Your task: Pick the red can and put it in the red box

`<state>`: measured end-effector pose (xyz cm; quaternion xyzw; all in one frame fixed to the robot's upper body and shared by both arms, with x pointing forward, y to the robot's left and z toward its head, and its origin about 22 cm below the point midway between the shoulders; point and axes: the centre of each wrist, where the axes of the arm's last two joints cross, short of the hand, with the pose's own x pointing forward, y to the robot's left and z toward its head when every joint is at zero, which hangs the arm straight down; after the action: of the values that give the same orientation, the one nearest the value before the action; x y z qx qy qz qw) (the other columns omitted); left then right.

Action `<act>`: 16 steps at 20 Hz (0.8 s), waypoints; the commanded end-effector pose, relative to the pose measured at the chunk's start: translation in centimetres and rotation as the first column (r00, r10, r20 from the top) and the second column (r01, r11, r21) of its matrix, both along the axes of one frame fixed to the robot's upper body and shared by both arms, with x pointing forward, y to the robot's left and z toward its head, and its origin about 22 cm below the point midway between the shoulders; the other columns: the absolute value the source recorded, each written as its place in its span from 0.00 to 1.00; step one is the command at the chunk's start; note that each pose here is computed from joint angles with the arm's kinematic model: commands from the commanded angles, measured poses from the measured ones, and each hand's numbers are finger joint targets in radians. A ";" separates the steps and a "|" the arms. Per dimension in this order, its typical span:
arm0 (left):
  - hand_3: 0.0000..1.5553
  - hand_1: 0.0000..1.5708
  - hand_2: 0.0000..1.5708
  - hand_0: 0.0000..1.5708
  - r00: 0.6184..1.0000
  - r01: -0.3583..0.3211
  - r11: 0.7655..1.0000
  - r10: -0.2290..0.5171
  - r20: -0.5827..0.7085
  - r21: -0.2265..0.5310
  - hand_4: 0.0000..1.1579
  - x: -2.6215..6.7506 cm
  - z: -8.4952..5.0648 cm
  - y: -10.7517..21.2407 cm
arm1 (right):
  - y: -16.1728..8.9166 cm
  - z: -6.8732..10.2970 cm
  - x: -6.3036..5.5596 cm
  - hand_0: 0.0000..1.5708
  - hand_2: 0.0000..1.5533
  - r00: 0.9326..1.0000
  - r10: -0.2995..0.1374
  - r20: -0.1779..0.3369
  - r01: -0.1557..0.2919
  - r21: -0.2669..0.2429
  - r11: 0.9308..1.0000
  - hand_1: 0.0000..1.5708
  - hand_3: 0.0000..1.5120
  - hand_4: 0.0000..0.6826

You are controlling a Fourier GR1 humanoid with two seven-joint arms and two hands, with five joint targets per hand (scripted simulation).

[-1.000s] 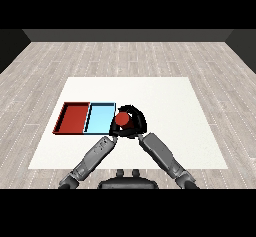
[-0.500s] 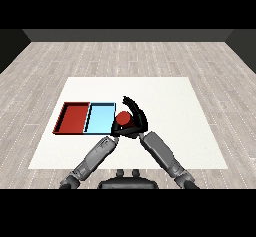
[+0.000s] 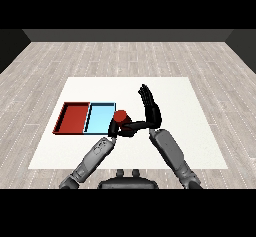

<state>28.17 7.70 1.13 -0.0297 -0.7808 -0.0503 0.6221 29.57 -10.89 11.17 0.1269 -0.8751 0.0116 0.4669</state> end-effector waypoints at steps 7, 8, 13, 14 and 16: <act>0.94 1.00 1.00 1.00 0.997 -0.073 0.997 0.072 0.029 0.032 0.98 0.23 2.0 3.7 | -6.7 1.6 -1.9 0.00 0.00 0.983 -0.172 0.064 0.170 0.044 0.985 0.00 0.00 0.00; 0.94 1.00 1.00 1.00 0.997 -0.063 0.998 0.062 0.037 0.026 0.98 1.18 0.9 2.9 | -6.8 2.3 -2.9 0.00 0.00 0.986 -0.166 0.014 0.165 0.070 0.984 0.00 0.00 0.00; 0.94 1.00 1.00 1.00 0.988 -0.127 0.989 0.120 0.096 0.074 0.97 0.87 4.8 8.1 | -11.4 -0.2 -3.0 0.00 0.00 0.973 -0.229 -0.014 0.229 0.047 0.972 0.00 0.00 0.00; 0.94 1.00 1.00 1.00 0.985 -0.145 0.984 0.135 0.105 0.102 0.96 0.74 3.9 9.7 | -12.1 -2.3 -2.9 0.00 0.00 0.973 -0.232 -0.019 0.233 0.041 0.972 0.00 0.00 0.00; 0.94 1.00 0.99 1.00 0.981 -0.181 0.972 0.168 0.097 0.152 0.96 1.15 3.9 10.0 | -13.4 -3.4 -3.0 0.00 0.00 0.965 -0.256 -0.048 0.256 0.002 0.967 0.00 0.00 0.00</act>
<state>29.37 15.57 4.66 0.0510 -0.7996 -0.0472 0.5965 27.13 -22.08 9.81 0.0392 -0.8814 -0.0596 0.4670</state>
